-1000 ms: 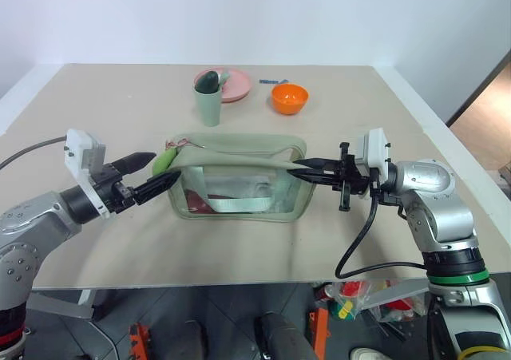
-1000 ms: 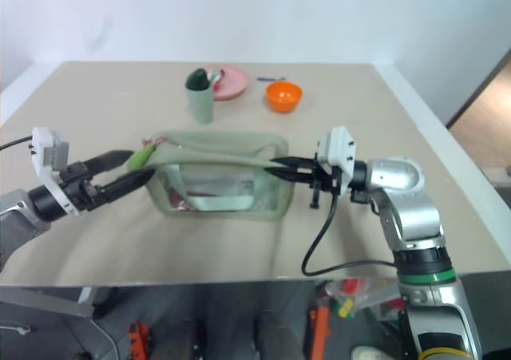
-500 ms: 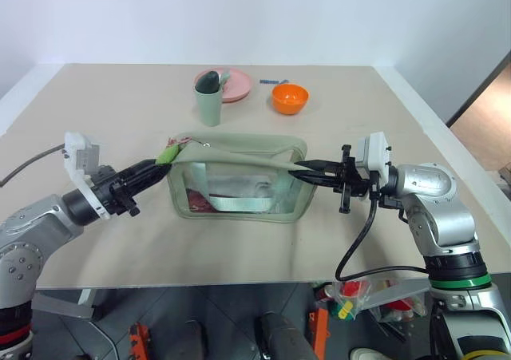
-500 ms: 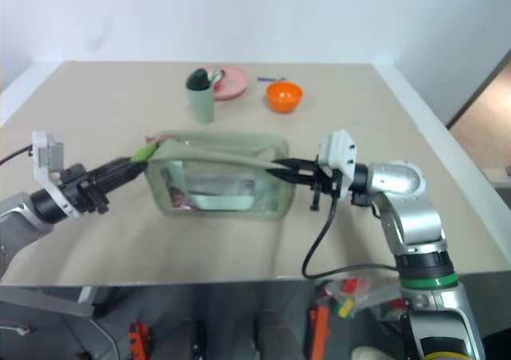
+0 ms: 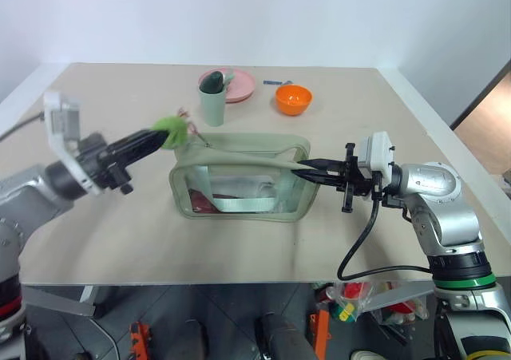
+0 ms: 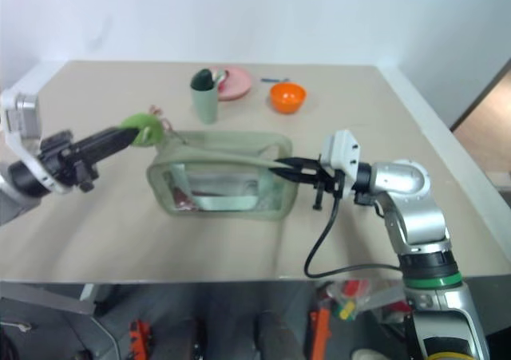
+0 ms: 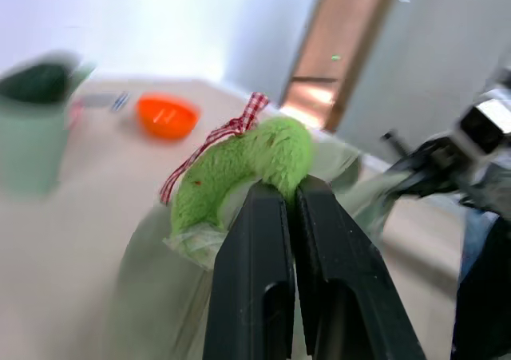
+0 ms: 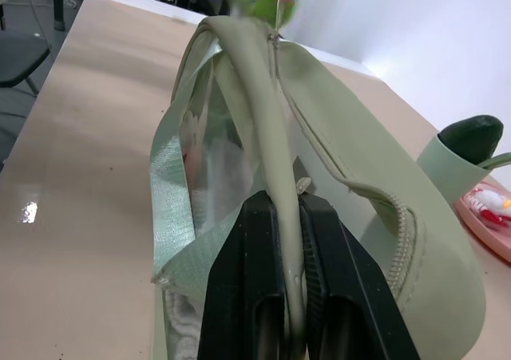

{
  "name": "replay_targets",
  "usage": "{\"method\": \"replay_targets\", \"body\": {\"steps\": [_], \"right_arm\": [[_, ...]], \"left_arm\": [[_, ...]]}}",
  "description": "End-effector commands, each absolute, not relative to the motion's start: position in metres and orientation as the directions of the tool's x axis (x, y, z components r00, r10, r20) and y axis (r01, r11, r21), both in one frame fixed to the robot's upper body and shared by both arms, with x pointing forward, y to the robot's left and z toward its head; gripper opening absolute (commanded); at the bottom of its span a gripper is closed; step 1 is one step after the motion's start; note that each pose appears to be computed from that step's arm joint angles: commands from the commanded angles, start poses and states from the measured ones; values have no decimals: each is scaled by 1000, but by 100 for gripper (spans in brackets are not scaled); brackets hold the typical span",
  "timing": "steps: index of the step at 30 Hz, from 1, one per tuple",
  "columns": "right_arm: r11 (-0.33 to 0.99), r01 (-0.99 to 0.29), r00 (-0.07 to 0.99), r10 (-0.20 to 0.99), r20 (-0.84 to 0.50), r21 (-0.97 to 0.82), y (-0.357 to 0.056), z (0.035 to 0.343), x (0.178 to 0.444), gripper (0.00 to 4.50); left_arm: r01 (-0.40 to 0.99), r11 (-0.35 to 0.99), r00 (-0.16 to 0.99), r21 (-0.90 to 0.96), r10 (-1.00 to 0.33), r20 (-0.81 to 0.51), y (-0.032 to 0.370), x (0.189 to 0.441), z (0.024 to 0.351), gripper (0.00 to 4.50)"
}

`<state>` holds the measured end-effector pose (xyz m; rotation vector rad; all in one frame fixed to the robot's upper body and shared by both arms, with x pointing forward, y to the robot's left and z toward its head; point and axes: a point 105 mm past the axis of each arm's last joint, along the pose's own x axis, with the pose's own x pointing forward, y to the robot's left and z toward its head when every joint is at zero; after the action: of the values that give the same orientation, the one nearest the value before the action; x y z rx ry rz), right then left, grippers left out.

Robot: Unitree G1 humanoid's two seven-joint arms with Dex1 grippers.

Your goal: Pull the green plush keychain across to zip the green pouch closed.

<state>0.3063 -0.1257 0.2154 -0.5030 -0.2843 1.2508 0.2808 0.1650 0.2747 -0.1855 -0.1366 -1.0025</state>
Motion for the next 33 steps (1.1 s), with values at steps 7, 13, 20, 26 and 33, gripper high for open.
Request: {"method": "replay_targets", "body": {"steps": [7, 13, 20, 26, 33], "right_arm": [[208, -810, 294, 953, -72, -549, -126, 220, 306, 0], [212, -804, 301, 951, -73, -556, -128, 220, 306, 0], [212, -803, 302, 951, -74, -558, -127, 218, 306, 0], [207, -802, 299, 951, -77, -560, -129, 218, 311, 0], [191, -803, 282, 956, -77, -565, -128, 220, 312, 0]], "left_arm": [[942, 330, 325, 55, -942, 85, 101, 300, 266, 1], [960, 267, 270, 85, -963, -22, 96, 303, 257, 1], [961, 246, 255, 130, -965, -59, 111, 291, 277, 200], [958, 248, 273, 145, -943, -192, 131, 266, 277, 400], [870, 458, 487, 184, -858, -164, 164, 261, 268, 446]]}}
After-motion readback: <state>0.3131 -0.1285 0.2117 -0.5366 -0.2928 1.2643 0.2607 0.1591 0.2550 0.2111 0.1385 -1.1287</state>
